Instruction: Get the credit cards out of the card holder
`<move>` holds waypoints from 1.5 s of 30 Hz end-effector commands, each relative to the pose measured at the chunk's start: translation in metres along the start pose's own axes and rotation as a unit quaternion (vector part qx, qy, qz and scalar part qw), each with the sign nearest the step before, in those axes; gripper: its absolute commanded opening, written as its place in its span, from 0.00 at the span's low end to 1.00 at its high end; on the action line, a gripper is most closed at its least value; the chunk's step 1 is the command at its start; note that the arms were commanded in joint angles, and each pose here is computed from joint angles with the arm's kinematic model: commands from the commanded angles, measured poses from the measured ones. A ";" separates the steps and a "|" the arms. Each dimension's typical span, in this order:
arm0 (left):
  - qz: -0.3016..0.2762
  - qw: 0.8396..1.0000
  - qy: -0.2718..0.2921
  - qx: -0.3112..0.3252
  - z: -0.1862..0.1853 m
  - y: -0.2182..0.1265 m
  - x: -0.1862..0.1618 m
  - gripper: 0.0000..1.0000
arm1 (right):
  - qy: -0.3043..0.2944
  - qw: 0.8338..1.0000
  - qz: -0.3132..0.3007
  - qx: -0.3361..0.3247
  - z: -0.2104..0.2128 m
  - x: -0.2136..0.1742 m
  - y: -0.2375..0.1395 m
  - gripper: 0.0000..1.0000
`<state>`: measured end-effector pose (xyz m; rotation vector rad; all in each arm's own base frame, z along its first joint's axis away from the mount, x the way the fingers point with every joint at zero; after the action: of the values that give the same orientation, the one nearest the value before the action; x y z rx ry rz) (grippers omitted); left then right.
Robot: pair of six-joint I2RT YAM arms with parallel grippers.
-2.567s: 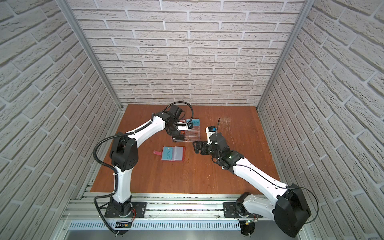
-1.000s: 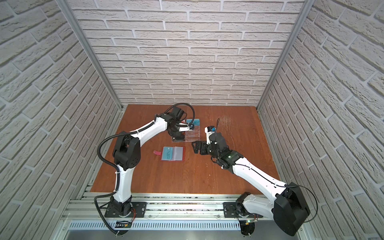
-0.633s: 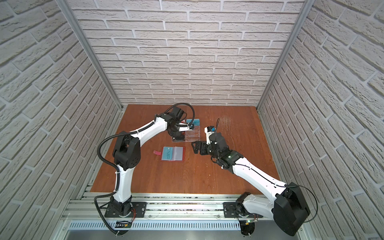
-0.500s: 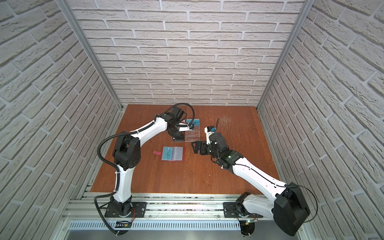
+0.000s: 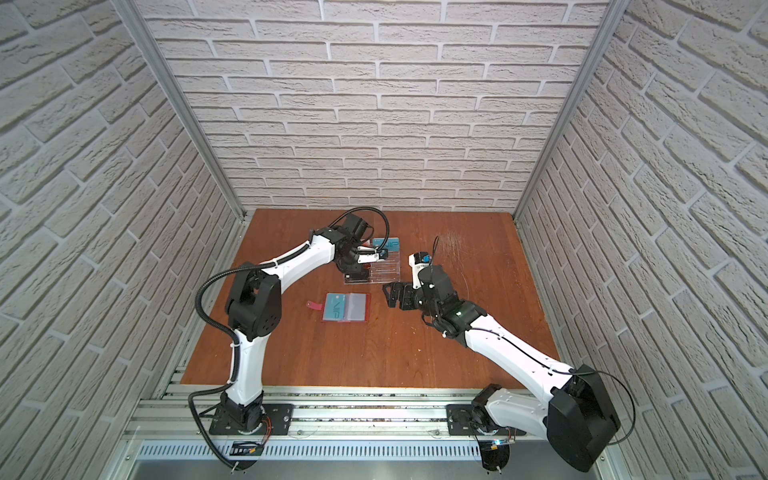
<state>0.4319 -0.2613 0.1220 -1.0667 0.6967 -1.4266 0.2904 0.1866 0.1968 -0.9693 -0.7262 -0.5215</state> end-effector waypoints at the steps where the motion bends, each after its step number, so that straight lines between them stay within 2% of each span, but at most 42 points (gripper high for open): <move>1: 0.001 1.000 0.004 -0.003 -0.004 0.007 0.000 0.12 | -0.003 1.000 -0.019 0.008 0.002 0.007 0.000 1.00; 12: -0.003 1.000 -0.001 0.013 0.001 0.003 0.003 0.14 | -0.003 1.000 -0.017 0.010 0.002 0.007 0.001 1.00; 28: -0.056 0.995 -0.023 0.081 0.013 -0.049 0.006 0.24 | 0.000 1.000 -0.011 0.015 0.004 0.005 0.004 1.00; 34: -0.082 0.988 -0.056 0.119 0.018 -0.076 0.005 0.27 | 0.000 1.000 -0.011 0.015 0.003 0.005 0.005 1.00; 35: -0.093 0.984 -0.069 0.133 0.021 -0.085 0.006 0.30 | 0.000 1.000 -0.010 0.014 0.003 0.004 0.005 1.00; 38: -0.139 0.971 -0.104 0.167 0.027 -0.118 0.012 0.47 | 0.001 1.000 -0.010 0.013 0.003 0.004 0.005 1.00; 40: -0.170 0.959 -0.128 0.189 0.029 -0.142 0.015 0.67 | 0.001 1.000 -0.011 0.013 0.003 0.004 0.005 1.00; 41: -0.188 0.950 -0.143 0.202 0.031 -0.156 0.016 0.86 | 0.001 1.000 -0.011 0.013 0.003 0.004 0.005 1.00; 42: -0.206 0.941 -0.163 0.213 0.031 -0.170 0.017 0.98 | 0.001 1.000 -0.011 0.013 0.003 0.004 0.005 1.00; 45: -0.258 0.906 -0.230 0.244 0.033 -0.203 0.014 0.98 | 0.000 1.000 -0.010 0.013 0.003 0.003 0.005 1.00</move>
<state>0.3788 -0.2391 0.2716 -1.0956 0.0057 -1.5771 0.2909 0.1898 0.1932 -0.9617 -0.7201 -0.5042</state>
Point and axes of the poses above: each gripper's point midway between its finger pads, its own y axis out along the fingers, its own z axis along the line the jaws close on, x = y × z, the point moved 3 cm from there along -y, back along the fingers, and after that the axes turned 8 degrees about -y, right-handed, at the moved point
